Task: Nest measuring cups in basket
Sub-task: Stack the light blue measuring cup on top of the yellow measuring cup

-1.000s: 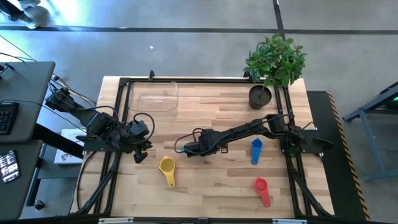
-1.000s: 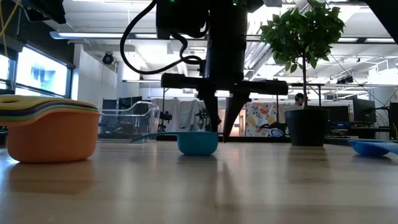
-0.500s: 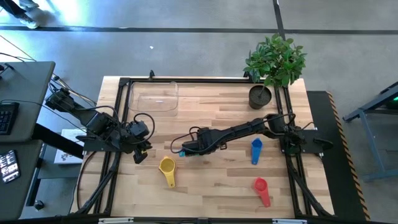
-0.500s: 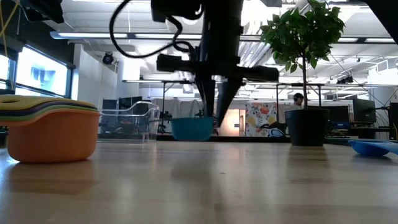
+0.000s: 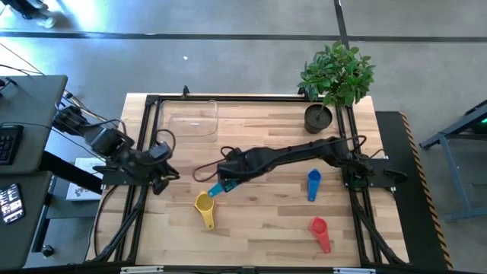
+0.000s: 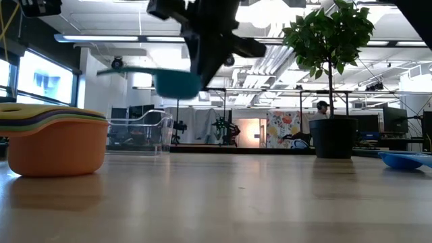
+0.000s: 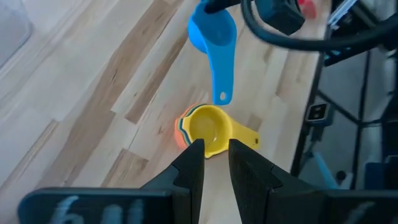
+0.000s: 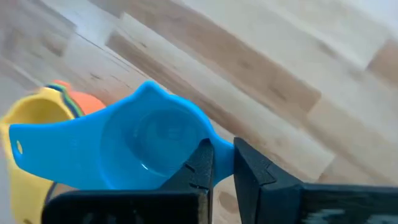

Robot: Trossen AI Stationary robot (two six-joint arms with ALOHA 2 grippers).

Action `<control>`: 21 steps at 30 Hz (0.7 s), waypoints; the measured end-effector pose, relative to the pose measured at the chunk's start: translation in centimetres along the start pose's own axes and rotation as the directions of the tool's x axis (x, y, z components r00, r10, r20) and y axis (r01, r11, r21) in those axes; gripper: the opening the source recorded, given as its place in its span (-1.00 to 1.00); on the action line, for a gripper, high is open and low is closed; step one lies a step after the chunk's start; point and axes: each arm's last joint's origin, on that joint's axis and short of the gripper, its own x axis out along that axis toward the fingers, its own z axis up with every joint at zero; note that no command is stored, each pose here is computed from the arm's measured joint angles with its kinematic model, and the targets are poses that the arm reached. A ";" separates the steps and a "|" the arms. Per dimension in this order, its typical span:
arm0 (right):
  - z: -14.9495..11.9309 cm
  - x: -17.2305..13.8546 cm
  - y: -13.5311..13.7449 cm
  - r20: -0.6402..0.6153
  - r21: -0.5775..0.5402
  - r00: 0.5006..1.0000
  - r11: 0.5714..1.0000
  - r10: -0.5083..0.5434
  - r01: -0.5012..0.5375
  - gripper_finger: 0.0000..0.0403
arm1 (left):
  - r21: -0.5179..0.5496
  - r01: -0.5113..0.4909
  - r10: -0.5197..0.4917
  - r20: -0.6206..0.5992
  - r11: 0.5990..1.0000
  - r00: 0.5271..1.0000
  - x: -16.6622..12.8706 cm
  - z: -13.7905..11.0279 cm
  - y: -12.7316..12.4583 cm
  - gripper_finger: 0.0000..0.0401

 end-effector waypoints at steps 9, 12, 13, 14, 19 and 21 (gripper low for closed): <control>4.1 -2.6 -0.4 0.057 -0.230 0.991 0.967 0.122 -0.106 -0.91 | -0.137 0.064 -0.050 0.101 0.989 0.994 -2.3 0.0 1.4 -0.69; 5.3 -2.8 -0.3 0.051 -0.308 0.976 0.933 0.212 -0.186 -0.91 | -0.189 0.081 -0.052 0.152 0.979 0.987 -3.0 0.1 1.9 -0.69; 5.6 -2.9 -0.2 0.048 -0.332 0.969 0.919 0.243 -0.214 -0.91 | -0.205 0.087 -0.052 0.170 0.975 0.984 -3.2 0.1 2.1 -0.69; 5.8 -2.9 -0.1 0.044 -0.358 0.961 0.902 0.274 -0.241 -0.91 | -0.221 0.093 -0.051 0.190 0.971 0.980 -3.5 0.1 2.3 -0.69; 6.4 -3.2 0.7 0.039 -0.493 0.916 0.805 0.400 -0.330 -0.91 | -0.314 0.135 -0.038 0.296 0.940 0.954 -4.8 0.1 3.5 -0.69; 6.4 -3.3 1.0 0.042 -0.547 0.904 0.767 0.425 -0.336 -0.91 | -0.343 0.153 -0.031 0.337 0.927 0.941 -5.3 0.1 3.9 -0.69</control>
